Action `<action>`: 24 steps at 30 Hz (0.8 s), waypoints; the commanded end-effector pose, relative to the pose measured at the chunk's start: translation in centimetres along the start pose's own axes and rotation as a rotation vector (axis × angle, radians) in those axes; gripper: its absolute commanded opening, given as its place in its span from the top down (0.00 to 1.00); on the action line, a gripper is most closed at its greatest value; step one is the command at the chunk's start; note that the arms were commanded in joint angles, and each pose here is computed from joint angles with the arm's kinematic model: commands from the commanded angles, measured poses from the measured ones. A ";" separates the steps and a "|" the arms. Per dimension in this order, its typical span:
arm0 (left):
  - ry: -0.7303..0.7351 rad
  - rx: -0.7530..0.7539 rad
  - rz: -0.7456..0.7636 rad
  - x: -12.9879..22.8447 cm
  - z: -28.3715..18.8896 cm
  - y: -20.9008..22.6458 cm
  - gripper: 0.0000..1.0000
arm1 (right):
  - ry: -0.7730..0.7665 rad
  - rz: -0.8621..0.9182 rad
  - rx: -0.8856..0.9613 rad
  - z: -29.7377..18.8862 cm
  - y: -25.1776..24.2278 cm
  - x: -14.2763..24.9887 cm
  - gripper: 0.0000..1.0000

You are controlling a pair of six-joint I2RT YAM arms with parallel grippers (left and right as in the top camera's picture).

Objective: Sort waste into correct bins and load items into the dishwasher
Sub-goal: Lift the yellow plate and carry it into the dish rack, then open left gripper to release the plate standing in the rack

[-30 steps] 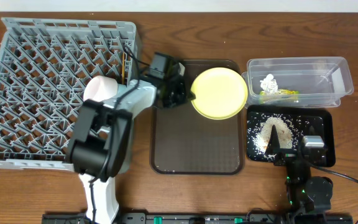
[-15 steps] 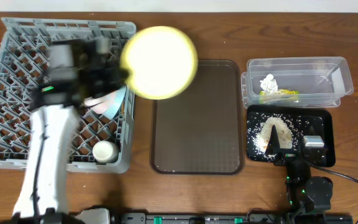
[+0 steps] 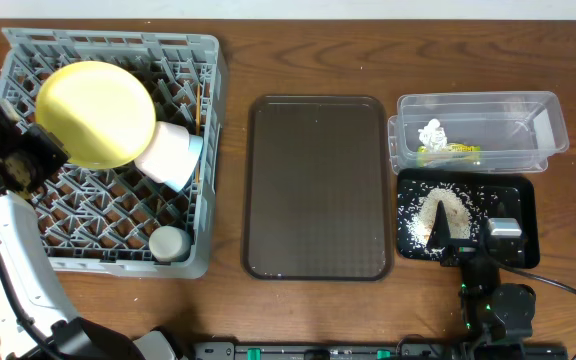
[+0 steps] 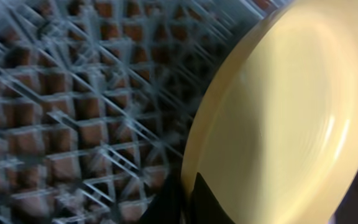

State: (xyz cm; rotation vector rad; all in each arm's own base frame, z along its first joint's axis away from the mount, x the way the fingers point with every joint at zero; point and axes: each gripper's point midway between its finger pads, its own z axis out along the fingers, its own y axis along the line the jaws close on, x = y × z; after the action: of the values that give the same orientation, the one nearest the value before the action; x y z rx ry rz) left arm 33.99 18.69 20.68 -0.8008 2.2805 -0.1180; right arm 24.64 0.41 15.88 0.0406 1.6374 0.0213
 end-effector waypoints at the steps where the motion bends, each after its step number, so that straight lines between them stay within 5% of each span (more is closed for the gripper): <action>1: -0.021 -0.171 0.033 -0.5 0.6 3.1 0.92 | -0.003 0.011 0.013 0.0 -0.3 0.0 0.01; 14: -0.045 -0.339 0.112 -1.9 3.0 6.5 0.92 | -0.003 0.011 0.013 0.0 -0.3 0.0 0.01; 24: -0.067 -0.297 0.298 -2.8 3.8 3.6 0.92 | -0.003 0.011 0.013 0.0 -0.3 0.0 0.01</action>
State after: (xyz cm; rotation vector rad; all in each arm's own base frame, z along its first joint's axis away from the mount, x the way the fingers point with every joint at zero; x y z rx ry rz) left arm 35.42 24.83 18.30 -0.7049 2.3208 0.3562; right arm 24.64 0.41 15.88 0.0403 1.6374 0.0210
